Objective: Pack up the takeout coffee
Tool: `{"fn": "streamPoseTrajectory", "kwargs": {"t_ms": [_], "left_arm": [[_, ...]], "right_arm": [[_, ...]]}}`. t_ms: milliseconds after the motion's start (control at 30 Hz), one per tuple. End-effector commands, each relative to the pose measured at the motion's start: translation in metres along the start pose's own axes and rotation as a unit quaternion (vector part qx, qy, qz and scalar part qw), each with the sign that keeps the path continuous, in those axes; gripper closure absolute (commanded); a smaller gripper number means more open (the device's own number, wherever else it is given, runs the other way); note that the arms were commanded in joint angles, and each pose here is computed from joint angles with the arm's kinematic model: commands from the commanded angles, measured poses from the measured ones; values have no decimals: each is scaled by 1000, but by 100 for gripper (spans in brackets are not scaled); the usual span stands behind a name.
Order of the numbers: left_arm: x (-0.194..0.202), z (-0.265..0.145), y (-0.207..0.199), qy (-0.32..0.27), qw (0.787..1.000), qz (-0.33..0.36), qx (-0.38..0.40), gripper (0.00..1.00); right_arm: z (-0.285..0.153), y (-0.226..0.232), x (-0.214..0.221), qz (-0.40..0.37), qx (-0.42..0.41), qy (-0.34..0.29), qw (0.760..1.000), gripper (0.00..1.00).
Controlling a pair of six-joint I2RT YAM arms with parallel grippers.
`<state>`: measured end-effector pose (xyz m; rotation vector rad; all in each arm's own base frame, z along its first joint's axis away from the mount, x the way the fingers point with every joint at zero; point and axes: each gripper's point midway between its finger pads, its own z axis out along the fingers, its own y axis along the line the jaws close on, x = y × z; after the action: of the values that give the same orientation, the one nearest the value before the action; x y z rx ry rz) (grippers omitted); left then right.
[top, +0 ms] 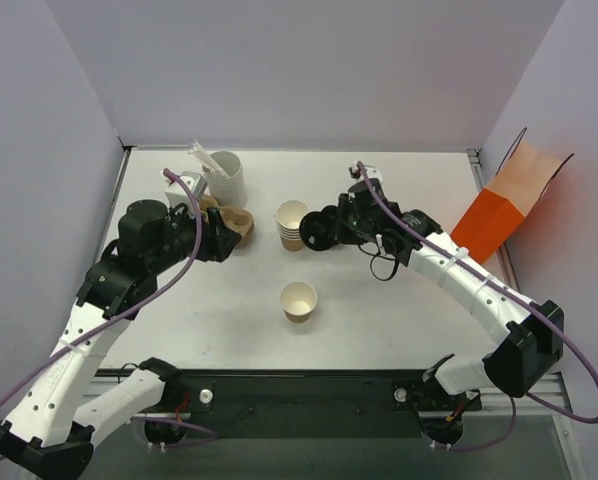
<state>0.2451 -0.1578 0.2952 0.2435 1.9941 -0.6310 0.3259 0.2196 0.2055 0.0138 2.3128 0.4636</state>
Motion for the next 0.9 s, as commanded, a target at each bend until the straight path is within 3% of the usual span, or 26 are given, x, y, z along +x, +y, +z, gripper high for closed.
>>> {"fn": "streamPoseTrajectory", "kwargs": {"t_ms": [0,267,867], "left_arm": [[-36,3,-22,-17,999,35,17,37],[-37,36,-65,-10,990,138,23,40],[-1,80,-72,7,991,134,24,40]], "right_arm": [[-18,6,19,-42,24,-1,999,90],[-27,39,29,-67,5,0,998,90],[-31,59,30,-77,-8,-9,997,90]]}}
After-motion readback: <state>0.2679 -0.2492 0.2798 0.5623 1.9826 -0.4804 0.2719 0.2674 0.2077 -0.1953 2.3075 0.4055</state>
